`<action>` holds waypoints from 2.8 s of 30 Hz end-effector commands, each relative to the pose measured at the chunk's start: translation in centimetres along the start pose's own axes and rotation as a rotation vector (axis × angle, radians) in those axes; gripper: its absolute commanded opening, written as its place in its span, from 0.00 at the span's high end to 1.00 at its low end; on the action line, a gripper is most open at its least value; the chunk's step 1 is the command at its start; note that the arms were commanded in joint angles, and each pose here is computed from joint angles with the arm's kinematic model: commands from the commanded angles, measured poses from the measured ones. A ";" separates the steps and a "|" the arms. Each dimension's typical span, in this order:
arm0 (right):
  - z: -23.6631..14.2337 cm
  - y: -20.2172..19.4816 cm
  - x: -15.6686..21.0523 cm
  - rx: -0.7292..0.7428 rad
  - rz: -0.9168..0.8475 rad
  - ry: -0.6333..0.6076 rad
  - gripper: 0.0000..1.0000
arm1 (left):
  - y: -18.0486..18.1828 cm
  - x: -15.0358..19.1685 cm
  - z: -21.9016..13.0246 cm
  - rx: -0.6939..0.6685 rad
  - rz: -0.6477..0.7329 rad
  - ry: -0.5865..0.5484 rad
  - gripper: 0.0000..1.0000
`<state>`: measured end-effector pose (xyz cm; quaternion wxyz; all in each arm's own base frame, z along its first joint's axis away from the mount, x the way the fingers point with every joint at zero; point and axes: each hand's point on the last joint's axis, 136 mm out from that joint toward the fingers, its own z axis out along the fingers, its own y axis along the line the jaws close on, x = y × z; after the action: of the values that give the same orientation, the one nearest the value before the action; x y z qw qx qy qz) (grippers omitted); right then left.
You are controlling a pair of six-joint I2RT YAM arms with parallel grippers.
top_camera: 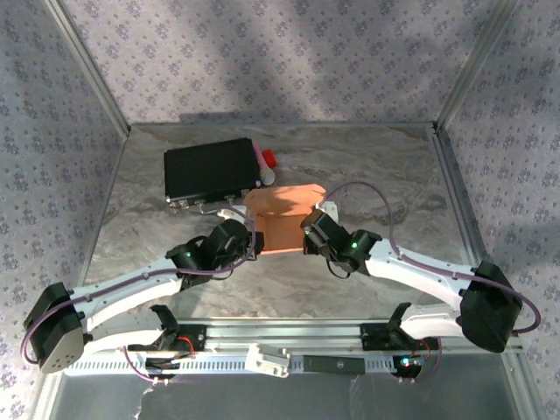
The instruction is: Fold the paper box
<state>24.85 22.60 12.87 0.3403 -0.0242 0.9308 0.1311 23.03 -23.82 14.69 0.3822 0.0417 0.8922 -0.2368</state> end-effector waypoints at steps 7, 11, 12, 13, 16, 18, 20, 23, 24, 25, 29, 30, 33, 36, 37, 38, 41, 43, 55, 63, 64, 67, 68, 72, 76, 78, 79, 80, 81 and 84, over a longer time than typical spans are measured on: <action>-0.5 2.0 -1.4 -0.128 0.076 0.019 1.00 | -2.6 -0.8 0.3 0.157 -0.045 -0.032 0.63; -0.7 2.0 -1.4 -0.125 0.072 0.014 1.00 | -2.5 0.0 0.9 0.151 -0.038 -0.001 0.64; -0.8 1.9 -1.5 -0.123 0.076 0.010 1.00 | -2.4 0.3 1.1 0.142 -0.035 0.006 0.65; -0.9 1.9 -1.6 -0.123 0.077 0.005 1.00 | -2.2 0.4 1.1 0.135 -0.035 0.011 0.66; -1.4 1.8 -2.0 -0.121 0.077 -0.012 1.00 | -1.8 0.7 1.3 0.111 -0.026 0.024 0.68; -1.7 1.8 -2.2 -0.122 0.077 -0.022 1.00 | -1.7 0.9 1.5 0.103 -0.013 0.035 0.70; -1.9 1.9 -2.4 -0.120 0.070 -0.024 1.00 | -1.7 1.1 1.6 0.097 -0.001 0.043 0.72; -2.1 2.2 -2.5 -0.113 0.050 -0.033 1.00 | -1.8 1.4 1.9 0.075 0.027 0.065 0.77; -2.2 2.3 -2.5 -0.107 0.038 -0.034 1.00 | -1.6 1.4 2.0 0.046 0.038 0.077 0.80; -2.2 2.5 -2.5 -0.101 0.029 -0.038 1.00 | -1.5 1.5 2.1 0.020 0.051 0.087 0.84; -2.1 2.8 -2.1 -0.062 -0.015 -0.048 1.00 | -0.8 1.7 2.5 -0.091 0.094 0.095 1.00; -2.0 2.9 -2.0 -0.052 -0.023 -0.051 1.00 | -0.7 1.6 2.5 -0.115 0.104 0.089 1.00; -1.9 3.2 -1.6 -0.038 -0.047 -0.052 1.00 | -0.3 1.4 2.6 -0.180 0.140 0.073 1.00; -1.4 3.4 -1.1 -0.032 -0.060 -0.039 1.00 | -0.7 1.6 3.2 -0.172 0.150 0.078 0.79; -1.2 3.4 -0.9 -0.029 -0.064 -0.038 1.00 | -0.8 1.7 3.4 -0.167 0.149 0.078 0.74; -1.1 3.4 -0.8 -0.025 -0.066 -0.038 1.00 | -0.8 1.7 3.5 -0.168 0.148 0.080 0.73; -0.8 3.3 -0.4 -0.026 -0.070 -0.041 1.00 | -1.1 1.6 3.8 -0.162 0.141 0.078 0.72; -0.5 3.5 -0.2 -0.035 -0.072 -0.041 1.00 | -1.2 1.5 4.1 -0.159 0.136 0.076 0.72; -0.4 4.2 0.4 -0.039 -0.082 -0.039 1.00 | -0.3 1.3 4.3 -0.356 0.233 0.076 1.00; -0.4 3.7 0.7 -0.017 -0.081 -0.045 1.00 | -0.3 0.6 3.3 -0.464 0.279 0.001 0.75; -0.3 3.5 0.9 -0.010 -0.082 -0.042 1.00 | -0.8 0.4 3.1 -0.440 0.272 -0.003 0.67; -0.1 3.3 1.1 -0.007 -0.082 -0.041 1.00 | -2.2 -0.8 2.2 -0.363 0.253 -0.016 0.50; -0.1 3.3 1.1 -0.007 -0.079 -0.042 1.00 | -2.4 -1.1 1.9 -0.344 0.246 -0.014 0.49; -0.2 3.6 1.0 -0.014 -0.079 -0.044 1.00 | -2.5 -2.0 1.4 -0.284 0.216 0.000 0.47; -0.3 3.8 0.8 -0.019 -0.080 -0.043 1.00 | -1.8 -2.5 1.2 -0.286 0.212 -0.001 0.48; -0.3 3.9 0.9 -0.024 -0.081 -0.040 1.00 | -1.5 -2.6 1.3 -0.294 0.215 -0.005 0.52; -0.3 3.9 0.9 -0.025 -0.081 -0.038 1.00 | -1.3 -2.7 1.3 -0.300 0.218 -0.012 0.55; -0.3 4.1 0.8 -0.029 -0.081 -0.035 1.00 | -1.3 -2.8 1.4 -0.305 0.219 -0.015 0.58; -0.3 4.1 0.9 -0.025 -0.083 -0.031 1.00 | -1.2 -2.9 1.4 -0.310 0.223 -0.019 0.63; -0.3 4.1 0.8 -0.018 -0.077 -0.026 1.00 | -1.0 -2.9 1.8 -0.326 0.235 -0.020 0.82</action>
<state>23.80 25.12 12.74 0.3625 -0.0525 0.9241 0.1087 25.49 -23.87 14.85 0.4010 0.0800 0.9124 -0.0176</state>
